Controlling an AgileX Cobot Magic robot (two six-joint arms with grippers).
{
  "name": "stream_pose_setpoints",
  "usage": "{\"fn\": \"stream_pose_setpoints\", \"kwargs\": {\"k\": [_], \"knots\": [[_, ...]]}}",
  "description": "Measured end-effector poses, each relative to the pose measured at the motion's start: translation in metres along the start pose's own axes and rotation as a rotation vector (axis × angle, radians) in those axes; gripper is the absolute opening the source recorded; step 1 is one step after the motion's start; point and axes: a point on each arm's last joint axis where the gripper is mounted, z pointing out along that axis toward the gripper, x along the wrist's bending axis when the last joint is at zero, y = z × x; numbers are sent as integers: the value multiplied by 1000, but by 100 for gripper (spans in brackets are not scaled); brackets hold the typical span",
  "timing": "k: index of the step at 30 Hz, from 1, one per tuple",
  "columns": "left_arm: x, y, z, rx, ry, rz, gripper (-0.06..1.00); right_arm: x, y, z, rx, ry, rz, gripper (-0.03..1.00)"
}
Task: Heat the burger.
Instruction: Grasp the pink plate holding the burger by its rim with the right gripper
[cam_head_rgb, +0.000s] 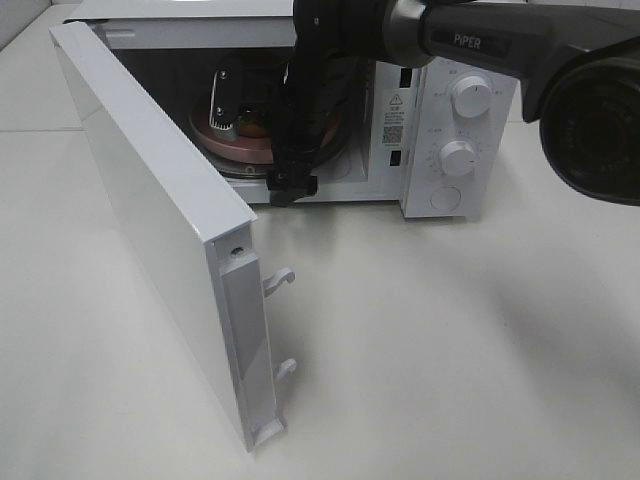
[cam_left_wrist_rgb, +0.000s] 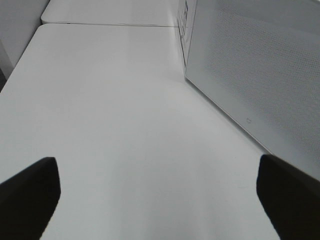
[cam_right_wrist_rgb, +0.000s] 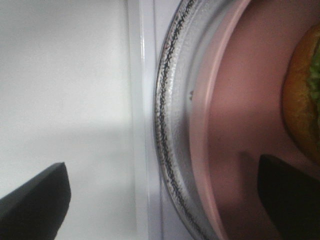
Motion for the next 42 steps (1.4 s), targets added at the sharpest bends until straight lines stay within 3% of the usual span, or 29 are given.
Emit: {"fn": "stream_pose_setpoints", "kwargs": {"k": [42], "knots": [[0, 0, 0, 0, 0, 0, 99, 7, -5, 22, 17, 37, 6, 99]]}}
